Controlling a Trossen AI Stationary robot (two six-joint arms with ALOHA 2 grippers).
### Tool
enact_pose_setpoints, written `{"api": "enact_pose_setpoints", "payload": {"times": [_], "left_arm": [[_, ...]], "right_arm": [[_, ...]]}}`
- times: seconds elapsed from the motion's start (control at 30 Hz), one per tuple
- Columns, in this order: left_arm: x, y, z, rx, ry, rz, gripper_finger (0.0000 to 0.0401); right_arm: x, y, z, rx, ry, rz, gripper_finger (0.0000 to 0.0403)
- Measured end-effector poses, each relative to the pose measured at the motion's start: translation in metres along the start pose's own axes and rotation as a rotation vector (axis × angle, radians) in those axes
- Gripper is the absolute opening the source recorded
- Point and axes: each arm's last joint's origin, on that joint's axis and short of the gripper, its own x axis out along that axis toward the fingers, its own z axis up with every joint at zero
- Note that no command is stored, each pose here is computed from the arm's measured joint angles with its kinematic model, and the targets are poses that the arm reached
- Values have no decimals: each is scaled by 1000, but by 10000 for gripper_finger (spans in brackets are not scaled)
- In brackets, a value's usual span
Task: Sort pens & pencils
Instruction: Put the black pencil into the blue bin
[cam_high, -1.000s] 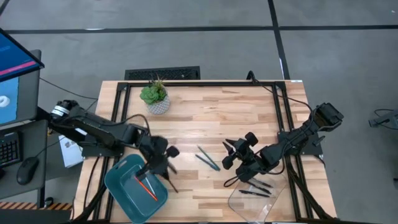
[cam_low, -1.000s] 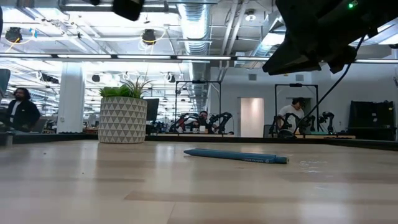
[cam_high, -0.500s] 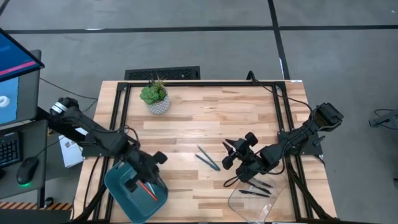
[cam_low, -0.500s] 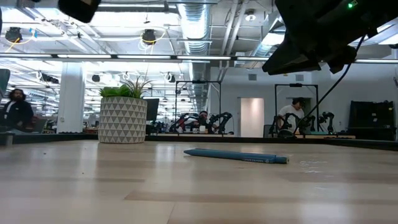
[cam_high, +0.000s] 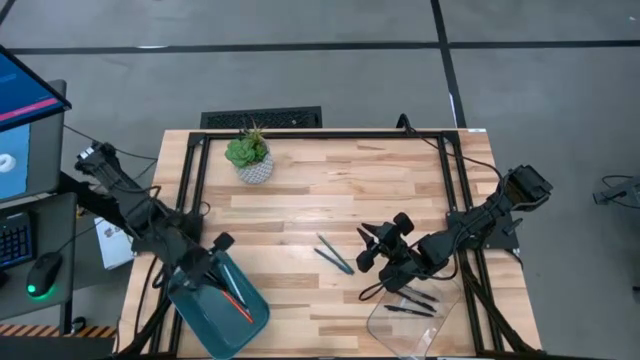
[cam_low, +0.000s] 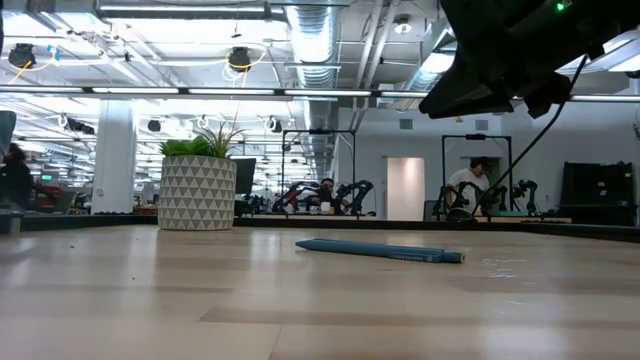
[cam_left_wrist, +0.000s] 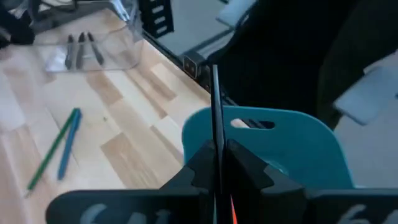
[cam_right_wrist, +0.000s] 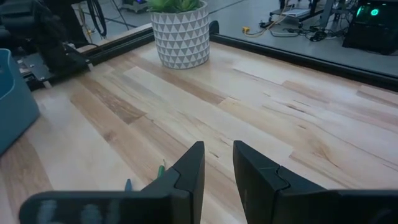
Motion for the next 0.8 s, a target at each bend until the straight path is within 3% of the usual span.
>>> {"api": "enact_pose_setpoints", "payload": {"times": [0.17,0.37,0.8], "left_arm": [[3,-13,-40,-74,-58,37,14],[7,-28,-70,-108,-183,-37,14],[21,-51,-81,-88,-210,-20,14]], "right_arm": [[0,0,0,-1,0,0,107],[3,0,2,14,-5,-5,107],[8,-2,4,25,-7,-22,107]]}}
